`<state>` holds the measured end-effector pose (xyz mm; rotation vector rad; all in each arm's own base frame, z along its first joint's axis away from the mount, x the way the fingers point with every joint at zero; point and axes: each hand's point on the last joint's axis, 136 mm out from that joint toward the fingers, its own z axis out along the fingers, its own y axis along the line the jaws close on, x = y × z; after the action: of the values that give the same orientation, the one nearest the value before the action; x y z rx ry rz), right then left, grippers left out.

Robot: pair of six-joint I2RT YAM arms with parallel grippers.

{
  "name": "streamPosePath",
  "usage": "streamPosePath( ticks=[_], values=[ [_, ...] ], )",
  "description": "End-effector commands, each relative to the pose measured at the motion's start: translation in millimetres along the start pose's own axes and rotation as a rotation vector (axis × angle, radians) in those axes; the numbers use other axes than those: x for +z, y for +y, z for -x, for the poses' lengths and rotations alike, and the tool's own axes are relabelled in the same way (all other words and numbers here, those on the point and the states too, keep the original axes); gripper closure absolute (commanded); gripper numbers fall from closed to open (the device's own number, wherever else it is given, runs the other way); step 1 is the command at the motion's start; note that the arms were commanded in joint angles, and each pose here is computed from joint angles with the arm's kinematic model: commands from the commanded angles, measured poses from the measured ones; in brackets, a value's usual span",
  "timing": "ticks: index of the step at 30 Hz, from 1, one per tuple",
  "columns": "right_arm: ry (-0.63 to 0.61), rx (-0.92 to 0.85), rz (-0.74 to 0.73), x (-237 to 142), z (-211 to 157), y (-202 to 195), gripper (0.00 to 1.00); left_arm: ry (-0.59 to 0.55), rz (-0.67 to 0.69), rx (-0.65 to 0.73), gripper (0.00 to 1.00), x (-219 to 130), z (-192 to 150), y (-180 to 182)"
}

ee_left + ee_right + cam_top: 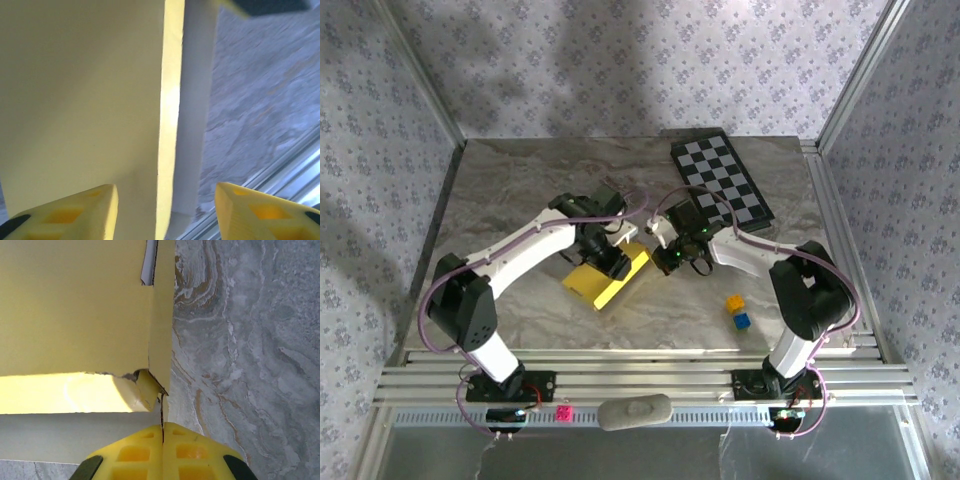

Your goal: Fold the paper box

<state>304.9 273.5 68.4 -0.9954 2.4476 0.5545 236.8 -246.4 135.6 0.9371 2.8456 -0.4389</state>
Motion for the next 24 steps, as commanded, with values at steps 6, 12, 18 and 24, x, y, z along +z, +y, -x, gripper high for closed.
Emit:
streamPosePath(
  ticks=[6,12,18,24],
  values=[
    [0.027,-0.007,-0.01,1.6,1.0,-0.7,1.0,-0.065,-0.143,-0.196,0.48,-7.3,30.5,-9.1],
    [0.023,0.021,0.017,3.0,1.3,1.2,1.0,-0.035,-0.101,-0.202,0.51,22.2,41.6,-3.4],
    [0.019,0.056,0.067,5.8,-1.3,4.3,1.0,0.088,-0.05,-0.138,0.52,63.5,17.0,-10.2],
    [0.019,0.058,0.072,5.9,-2.3,3.1,1.0,0.141,-0.021,-0.121,0.53,82.7,5.5,-8.4]
  ],
)
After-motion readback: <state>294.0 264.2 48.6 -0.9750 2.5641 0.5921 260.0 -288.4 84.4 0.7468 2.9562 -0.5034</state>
